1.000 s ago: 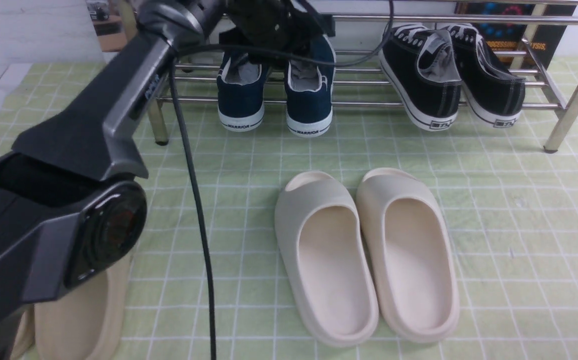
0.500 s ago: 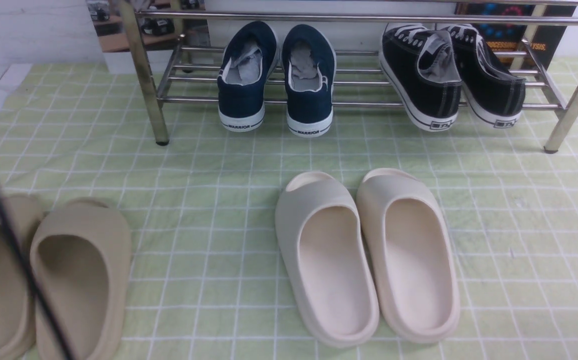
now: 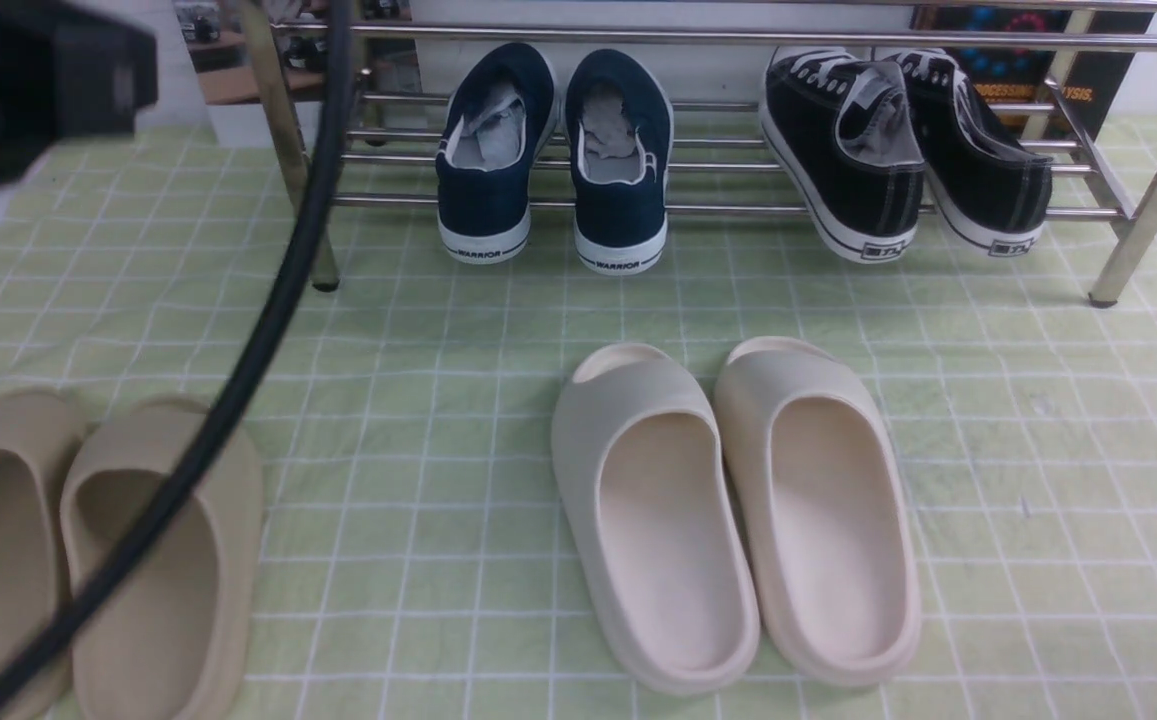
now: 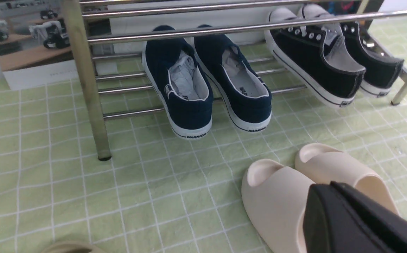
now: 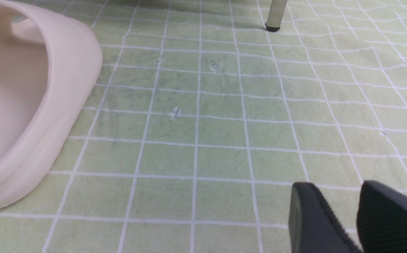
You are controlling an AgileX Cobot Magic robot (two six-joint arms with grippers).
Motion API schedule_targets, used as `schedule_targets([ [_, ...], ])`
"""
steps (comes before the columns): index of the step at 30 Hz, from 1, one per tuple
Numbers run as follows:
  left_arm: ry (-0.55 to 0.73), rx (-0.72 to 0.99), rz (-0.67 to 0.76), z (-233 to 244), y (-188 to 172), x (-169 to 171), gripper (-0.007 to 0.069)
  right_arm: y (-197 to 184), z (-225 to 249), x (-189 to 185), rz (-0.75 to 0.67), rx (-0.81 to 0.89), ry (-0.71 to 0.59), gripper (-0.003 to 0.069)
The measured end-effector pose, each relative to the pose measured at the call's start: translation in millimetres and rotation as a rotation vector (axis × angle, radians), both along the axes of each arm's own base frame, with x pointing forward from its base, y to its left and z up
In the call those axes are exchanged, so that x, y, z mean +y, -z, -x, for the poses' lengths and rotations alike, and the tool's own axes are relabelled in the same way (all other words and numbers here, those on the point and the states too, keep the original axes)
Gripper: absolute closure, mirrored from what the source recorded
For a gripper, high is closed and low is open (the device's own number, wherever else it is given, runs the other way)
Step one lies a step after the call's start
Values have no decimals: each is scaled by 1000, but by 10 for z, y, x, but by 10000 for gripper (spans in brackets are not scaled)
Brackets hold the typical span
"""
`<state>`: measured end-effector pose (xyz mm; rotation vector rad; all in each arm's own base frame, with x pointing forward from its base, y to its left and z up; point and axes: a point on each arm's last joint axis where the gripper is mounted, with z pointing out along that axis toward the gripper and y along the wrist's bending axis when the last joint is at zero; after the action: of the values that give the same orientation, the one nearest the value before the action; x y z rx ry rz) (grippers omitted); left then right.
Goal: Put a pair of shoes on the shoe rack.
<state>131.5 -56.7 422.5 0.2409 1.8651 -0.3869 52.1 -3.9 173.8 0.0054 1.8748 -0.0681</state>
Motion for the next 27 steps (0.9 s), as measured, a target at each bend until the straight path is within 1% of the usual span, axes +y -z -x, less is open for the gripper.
schedule_targets([
  [1,-3,5,3,-1,134,1,638,0,0,0,0,0,0,421],
  [5,-14,-150,118,341,754,150,638,0,0,0,0,0,0,421],
  [6,-14,-162,125,374,809,164,638,0,0,0,0,0,0,421],
  [8,-13,-209,149,506,1136,221,638,0,0,0,0,0,0,421],
  [12,-15,-178,137,586,1524,255,638,0,0,0,0,0,0,421],
  [13,-15,-155,127,591,1636,257,638,0,0,0,0,0,0,421],
  [14,-16,-146,123,590,1672,257,638,0,0,0,0,0,0,421],
  [16,-17,-89,99,589,1893,256,638,0,0,0,0,0,0,421],
  [19,-19,-36,75,595,2088,259,638,0,0,0,0,0,0,421],
  [24,-21,44,40,617,2270,268,638,0,0,0,0,0,0,421],
  [27,-22,28,51,633,2312,275,638,0,0,0,0,0,0,421],
])
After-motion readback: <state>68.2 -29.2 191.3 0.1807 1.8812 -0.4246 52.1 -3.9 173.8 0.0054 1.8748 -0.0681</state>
